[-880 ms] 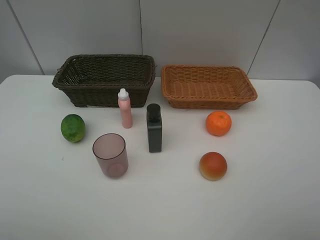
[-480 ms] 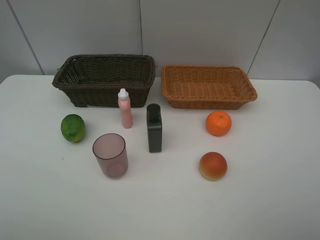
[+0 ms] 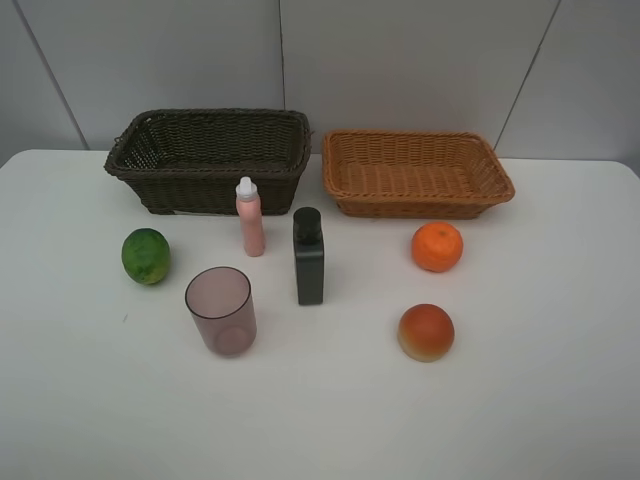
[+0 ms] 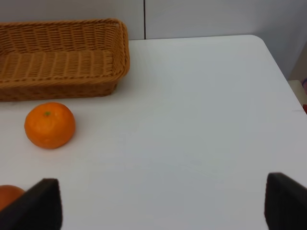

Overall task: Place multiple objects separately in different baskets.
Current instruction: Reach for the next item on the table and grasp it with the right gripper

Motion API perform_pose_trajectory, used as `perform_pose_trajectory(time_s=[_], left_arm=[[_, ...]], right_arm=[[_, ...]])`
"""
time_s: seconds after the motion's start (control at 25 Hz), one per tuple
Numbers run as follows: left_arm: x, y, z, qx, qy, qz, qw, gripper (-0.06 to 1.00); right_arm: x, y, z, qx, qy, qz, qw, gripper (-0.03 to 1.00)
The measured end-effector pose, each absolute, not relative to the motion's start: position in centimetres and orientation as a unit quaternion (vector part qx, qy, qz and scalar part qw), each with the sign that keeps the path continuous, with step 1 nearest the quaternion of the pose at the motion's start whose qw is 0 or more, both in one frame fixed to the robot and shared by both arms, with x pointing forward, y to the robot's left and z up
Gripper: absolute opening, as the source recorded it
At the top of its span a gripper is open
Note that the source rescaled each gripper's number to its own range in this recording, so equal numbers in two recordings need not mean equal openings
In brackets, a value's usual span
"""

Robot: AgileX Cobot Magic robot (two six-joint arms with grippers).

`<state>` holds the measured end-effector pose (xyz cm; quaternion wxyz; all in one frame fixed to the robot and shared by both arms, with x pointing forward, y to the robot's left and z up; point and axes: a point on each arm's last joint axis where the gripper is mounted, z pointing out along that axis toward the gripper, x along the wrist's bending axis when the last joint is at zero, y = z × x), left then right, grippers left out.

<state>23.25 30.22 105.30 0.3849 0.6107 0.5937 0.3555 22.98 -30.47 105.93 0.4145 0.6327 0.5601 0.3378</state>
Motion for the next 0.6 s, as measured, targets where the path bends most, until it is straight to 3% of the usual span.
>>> perform_pose_trajectory(time_s=[0.6], left_arm=[[23.25, 30.22, 105.30, 0.611, 0.594, 0.355, 0.385, 0.95]], right_arm=[[23.71, -30.52, 106.32, 0.640, 0.568, 0.326, 0.401, 0.85]])
